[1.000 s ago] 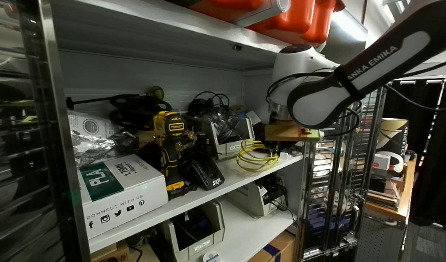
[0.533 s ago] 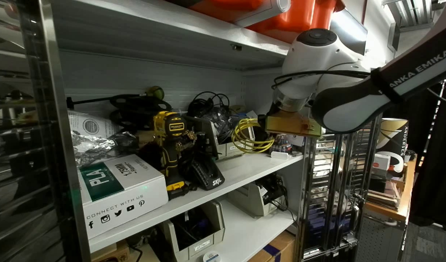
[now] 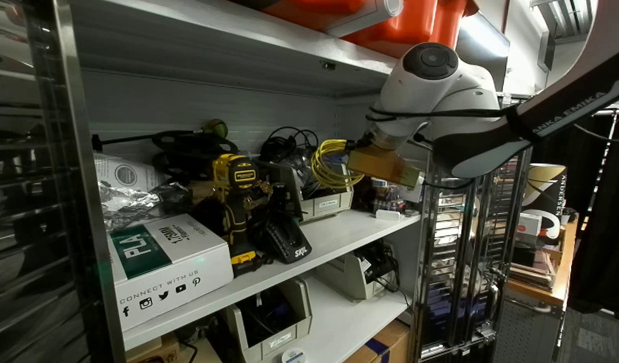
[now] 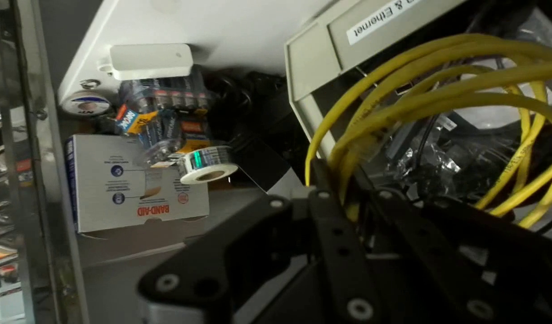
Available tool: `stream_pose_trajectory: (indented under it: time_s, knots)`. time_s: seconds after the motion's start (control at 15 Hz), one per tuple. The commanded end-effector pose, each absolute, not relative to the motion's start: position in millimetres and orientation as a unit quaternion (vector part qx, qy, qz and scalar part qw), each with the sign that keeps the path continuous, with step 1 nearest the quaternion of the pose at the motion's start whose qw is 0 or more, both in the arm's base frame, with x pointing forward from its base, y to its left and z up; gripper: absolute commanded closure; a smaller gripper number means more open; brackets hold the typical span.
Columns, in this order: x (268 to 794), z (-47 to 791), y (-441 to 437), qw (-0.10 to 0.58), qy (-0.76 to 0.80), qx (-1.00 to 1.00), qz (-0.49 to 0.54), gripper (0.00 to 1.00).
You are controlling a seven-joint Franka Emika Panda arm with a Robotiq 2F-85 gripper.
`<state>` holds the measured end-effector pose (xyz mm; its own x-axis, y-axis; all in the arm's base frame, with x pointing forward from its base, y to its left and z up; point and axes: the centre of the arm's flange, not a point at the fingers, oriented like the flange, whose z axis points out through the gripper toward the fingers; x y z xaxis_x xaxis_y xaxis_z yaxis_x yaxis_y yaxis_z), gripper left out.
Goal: Pick up the yellow cable and put it in the container.
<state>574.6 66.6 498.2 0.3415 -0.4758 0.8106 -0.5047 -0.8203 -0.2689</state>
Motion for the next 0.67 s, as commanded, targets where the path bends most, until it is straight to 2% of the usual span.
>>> stream_pose_trajectory:
  time_s: [0.0, 0.6]
  knots:
    - [618.8, 500.9, 85.1, -0.02, -0.326, 0.785, 0.526, 0.89]
    - [688.6, 476.1, 109.1, -0.006, -0.347, 0.743, 0.572, 0.89]
